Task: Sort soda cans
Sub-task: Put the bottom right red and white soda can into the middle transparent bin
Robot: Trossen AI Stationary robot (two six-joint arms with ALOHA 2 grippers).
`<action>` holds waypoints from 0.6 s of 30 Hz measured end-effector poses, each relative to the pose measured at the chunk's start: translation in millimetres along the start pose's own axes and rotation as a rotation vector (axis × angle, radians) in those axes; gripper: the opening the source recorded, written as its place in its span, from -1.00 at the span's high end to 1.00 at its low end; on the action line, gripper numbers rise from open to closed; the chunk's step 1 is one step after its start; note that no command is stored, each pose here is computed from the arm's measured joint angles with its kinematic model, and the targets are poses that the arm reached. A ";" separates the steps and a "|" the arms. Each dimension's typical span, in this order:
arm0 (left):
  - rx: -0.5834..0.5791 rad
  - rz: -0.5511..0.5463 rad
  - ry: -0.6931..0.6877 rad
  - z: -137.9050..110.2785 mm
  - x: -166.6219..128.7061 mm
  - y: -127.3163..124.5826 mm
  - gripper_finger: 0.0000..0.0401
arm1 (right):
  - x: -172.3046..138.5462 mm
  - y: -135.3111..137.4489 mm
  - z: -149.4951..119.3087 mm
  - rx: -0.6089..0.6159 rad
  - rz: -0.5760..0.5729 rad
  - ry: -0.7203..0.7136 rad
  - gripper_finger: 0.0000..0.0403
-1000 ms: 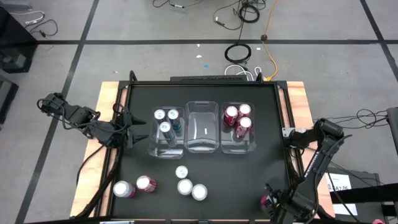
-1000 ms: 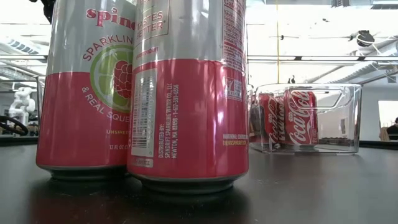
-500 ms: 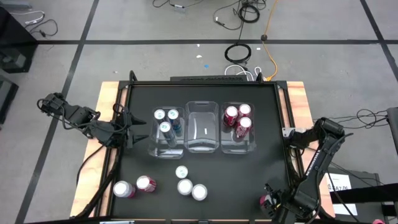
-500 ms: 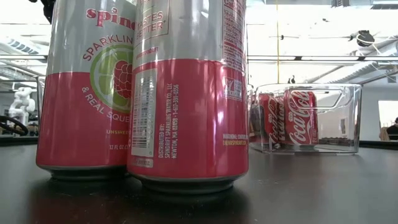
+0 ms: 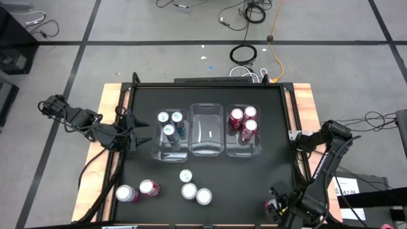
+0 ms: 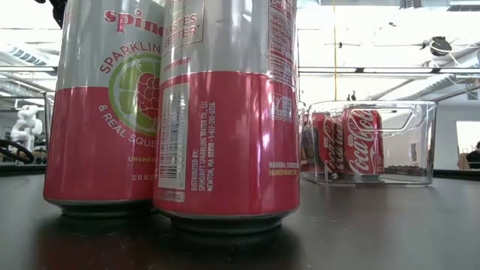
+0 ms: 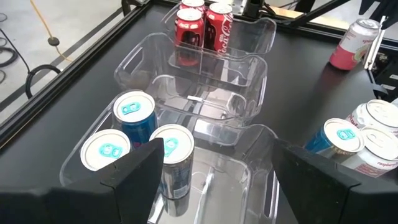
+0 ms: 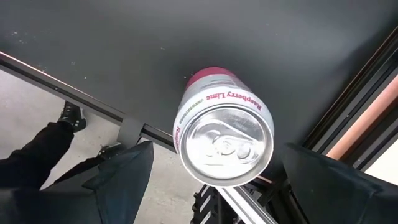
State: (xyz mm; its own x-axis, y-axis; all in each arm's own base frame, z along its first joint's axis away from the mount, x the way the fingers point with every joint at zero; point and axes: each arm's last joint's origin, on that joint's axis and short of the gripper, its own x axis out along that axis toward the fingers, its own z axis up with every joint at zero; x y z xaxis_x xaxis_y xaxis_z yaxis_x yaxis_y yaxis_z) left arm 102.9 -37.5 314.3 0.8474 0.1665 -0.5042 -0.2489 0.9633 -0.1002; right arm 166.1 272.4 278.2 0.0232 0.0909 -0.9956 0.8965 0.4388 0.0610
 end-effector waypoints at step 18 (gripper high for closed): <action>-0.002 0.002 -0.002 0.1 0.0 0.0 -0.52 | 26.8 -2.4 0.5 -0.002 -0.024 0.021 -0.73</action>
State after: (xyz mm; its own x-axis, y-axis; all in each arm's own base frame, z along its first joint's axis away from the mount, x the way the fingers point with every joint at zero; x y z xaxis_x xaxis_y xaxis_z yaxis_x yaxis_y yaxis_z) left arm 102.9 -37.4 314.4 0.8478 0.1688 -0.5028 -0.2517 0.9625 -0.1012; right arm 164.8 273.4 251.3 -0.0076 0.0991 -0.9950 0.8957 0.4431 0.0373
